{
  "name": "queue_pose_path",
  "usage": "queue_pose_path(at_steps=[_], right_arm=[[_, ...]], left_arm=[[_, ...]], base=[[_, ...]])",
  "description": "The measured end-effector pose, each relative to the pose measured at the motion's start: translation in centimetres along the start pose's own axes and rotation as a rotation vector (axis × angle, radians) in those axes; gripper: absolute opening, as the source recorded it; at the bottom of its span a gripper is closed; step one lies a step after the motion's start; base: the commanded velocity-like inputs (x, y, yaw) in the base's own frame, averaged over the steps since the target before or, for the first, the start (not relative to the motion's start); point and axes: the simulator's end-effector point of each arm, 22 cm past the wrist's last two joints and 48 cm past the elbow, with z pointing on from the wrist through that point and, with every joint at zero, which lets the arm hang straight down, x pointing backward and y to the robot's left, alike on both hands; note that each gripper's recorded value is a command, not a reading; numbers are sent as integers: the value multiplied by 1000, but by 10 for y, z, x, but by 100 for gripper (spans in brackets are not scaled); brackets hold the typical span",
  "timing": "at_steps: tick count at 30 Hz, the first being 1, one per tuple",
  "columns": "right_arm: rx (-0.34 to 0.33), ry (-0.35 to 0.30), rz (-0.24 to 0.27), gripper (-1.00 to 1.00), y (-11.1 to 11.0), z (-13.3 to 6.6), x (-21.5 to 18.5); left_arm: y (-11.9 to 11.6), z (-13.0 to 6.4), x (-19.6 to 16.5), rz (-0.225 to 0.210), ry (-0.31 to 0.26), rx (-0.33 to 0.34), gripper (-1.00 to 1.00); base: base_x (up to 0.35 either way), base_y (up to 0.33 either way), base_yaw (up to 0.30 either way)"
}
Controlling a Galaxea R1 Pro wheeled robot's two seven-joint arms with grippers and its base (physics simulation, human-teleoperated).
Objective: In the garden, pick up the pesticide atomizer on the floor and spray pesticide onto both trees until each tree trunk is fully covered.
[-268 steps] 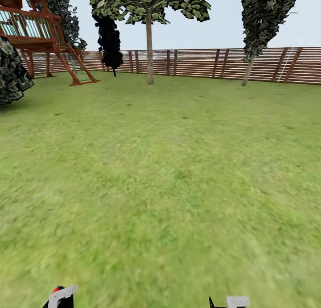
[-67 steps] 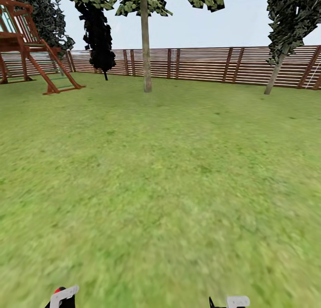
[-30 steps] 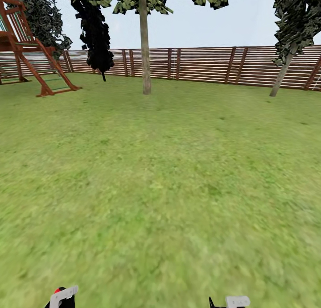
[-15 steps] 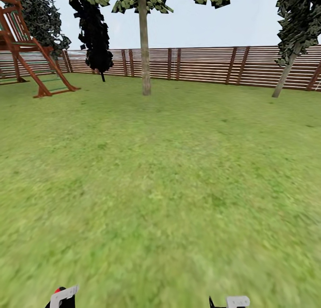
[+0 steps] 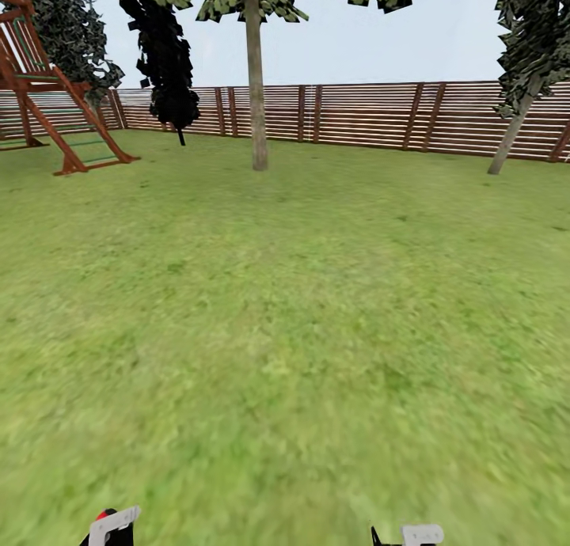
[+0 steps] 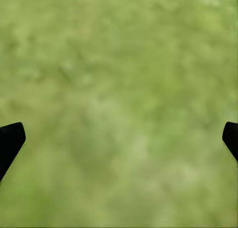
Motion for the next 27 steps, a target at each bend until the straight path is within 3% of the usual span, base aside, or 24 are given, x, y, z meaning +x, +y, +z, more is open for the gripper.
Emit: queue_pose_path(at_steps=[27], right_arm=[[0, 0, 0, 100, 0, 0, 0]], left_arm=[[0, 0, 0, 1, 0, 0, -100]], base=[[338, 0, 0]])
